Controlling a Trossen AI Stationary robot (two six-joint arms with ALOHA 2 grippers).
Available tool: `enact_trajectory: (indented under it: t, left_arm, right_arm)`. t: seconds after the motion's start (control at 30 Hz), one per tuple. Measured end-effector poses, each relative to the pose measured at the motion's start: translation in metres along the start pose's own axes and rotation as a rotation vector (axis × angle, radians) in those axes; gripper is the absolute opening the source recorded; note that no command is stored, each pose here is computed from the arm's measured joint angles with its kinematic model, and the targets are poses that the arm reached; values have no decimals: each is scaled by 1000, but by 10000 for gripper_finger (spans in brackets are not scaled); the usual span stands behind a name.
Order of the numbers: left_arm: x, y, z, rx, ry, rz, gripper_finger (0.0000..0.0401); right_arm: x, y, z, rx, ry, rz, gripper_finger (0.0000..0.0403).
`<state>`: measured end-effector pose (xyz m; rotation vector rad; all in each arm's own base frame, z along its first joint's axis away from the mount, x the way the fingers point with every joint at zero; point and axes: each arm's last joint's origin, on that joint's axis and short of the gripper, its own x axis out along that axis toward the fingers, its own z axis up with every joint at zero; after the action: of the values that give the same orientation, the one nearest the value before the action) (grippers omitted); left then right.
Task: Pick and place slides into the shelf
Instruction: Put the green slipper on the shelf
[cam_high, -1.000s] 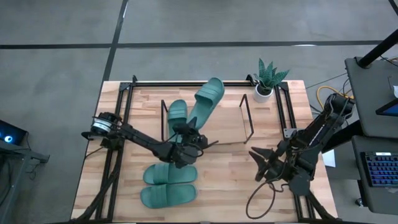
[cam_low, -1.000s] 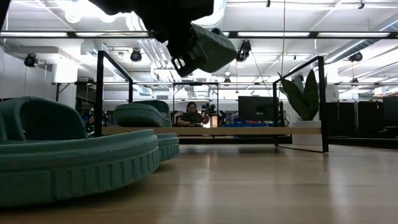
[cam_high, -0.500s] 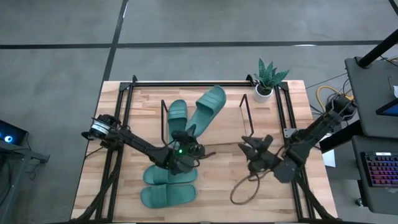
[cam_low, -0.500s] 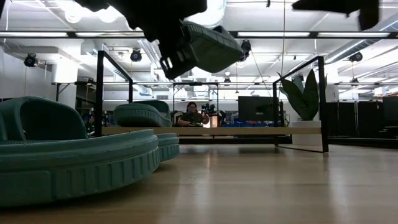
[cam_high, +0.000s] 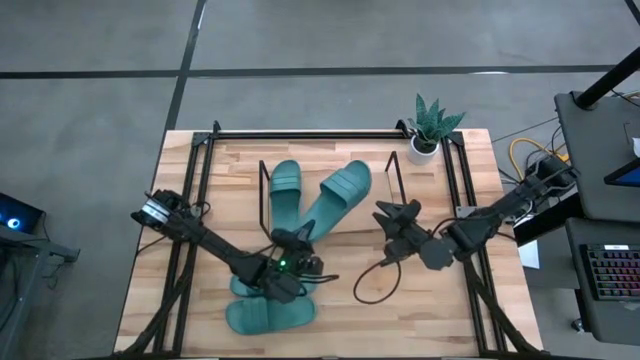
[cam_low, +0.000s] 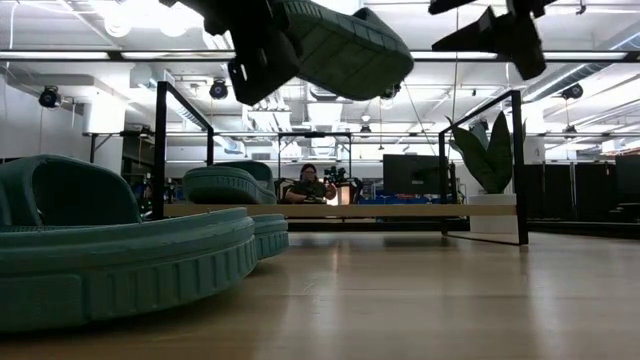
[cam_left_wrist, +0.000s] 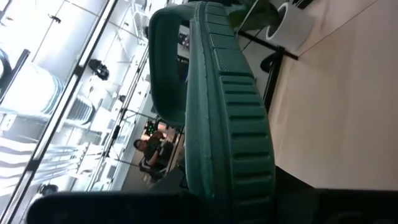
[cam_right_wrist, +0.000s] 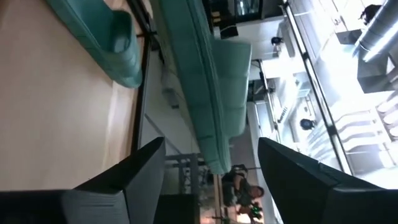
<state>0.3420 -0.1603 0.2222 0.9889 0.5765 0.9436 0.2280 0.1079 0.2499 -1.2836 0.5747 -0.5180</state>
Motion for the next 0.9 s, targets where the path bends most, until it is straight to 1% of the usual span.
enact_trajectory:
  t: [0.07, 0.23, 0.57, 0.7, 0.8, 0.9]
  left_arm:
    - [-4, 0, 0, 0, -8, -4, 36]
    - [-8, 0, 1, -3, -19, -10, 36]
    - [-18, 1, 5, -14, -92, -63, 36]
    - [-20, 1, 6, -15, -96, -65, 36]
    - [-20, 1, 6, -15, -93, -63, 36]
    - [-20, 2, 7, -21, -97, -66, 36]
  right_arm:
    - [4, -1, -1, -19, 6, 2, 243]
    - [13, -1, -3, -25, -56, 50, 240]
    - [27, -6, -11, -25, 5, 34, 236]
    - [30, -7, -12, -18, 17, 31, 236]
    - [30, -7, -13, -7, 21, 31, 230]
    - [30, -7, -13, 26, 22, 29, 214]
